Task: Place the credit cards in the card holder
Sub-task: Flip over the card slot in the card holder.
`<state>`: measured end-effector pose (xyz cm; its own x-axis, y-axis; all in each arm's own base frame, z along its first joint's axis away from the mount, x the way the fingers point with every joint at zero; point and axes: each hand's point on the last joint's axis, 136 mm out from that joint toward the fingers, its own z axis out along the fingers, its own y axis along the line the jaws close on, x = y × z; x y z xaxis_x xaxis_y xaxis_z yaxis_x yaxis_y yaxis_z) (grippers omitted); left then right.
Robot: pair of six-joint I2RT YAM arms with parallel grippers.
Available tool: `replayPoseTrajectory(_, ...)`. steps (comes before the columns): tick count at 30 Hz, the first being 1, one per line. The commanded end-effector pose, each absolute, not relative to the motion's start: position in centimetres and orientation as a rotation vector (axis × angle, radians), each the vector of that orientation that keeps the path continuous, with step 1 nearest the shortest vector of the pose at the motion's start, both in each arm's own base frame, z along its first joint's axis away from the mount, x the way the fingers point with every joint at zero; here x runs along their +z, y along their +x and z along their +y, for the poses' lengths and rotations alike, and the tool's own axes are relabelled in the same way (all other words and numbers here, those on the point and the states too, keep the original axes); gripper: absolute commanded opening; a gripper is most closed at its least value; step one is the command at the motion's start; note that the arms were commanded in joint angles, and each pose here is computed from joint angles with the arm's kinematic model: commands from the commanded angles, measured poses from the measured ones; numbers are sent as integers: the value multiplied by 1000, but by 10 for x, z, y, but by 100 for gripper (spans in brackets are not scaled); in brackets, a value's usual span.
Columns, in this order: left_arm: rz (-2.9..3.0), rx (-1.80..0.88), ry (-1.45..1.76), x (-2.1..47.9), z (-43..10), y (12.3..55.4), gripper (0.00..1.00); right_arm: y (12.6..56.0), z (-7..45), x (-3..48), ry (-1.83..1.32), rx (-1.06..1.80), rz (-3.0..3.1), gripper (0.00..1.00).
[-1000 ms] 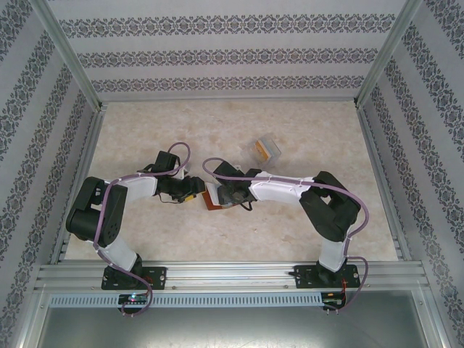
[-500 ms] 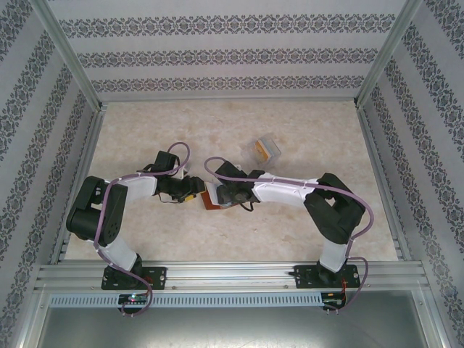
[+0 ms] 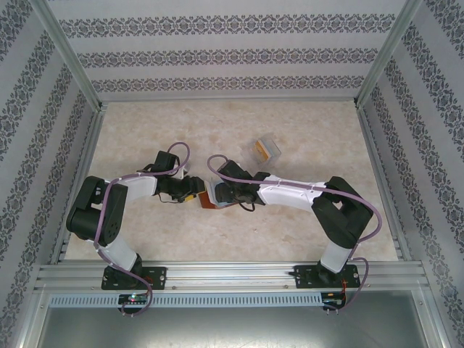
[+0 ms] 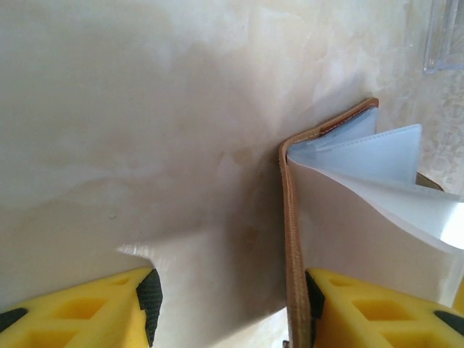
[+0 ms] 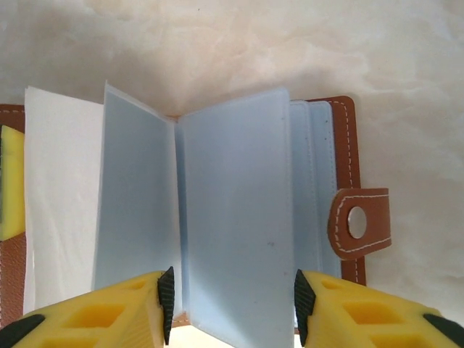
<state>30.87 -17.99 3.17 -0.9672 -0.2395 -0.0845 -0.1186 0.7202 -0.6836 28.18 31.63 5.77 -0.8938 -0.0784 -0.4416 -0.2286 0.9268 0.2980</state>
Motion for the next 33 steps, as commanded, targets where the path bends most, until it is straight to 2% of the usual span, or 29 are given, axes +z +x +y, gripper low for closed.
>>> replayPoseTrajectory(1,2770,-1083,-300,17,-181,308,56,282,321,63,-205,557,2642,48)
replayPoseTrajectory(11,2769,-1082,-322,15,-180,310,56,281,329,68,-216,621,2623,35)
replayPoseTrajectory(16,2752,-1105,-354,16,-178,313,51,280,337,66,-215,676,2626,30)
replayPoseTrajectory(33,2731,-1170,-408,12,-174,314,46,282,370,74,-185,918,2583,32)
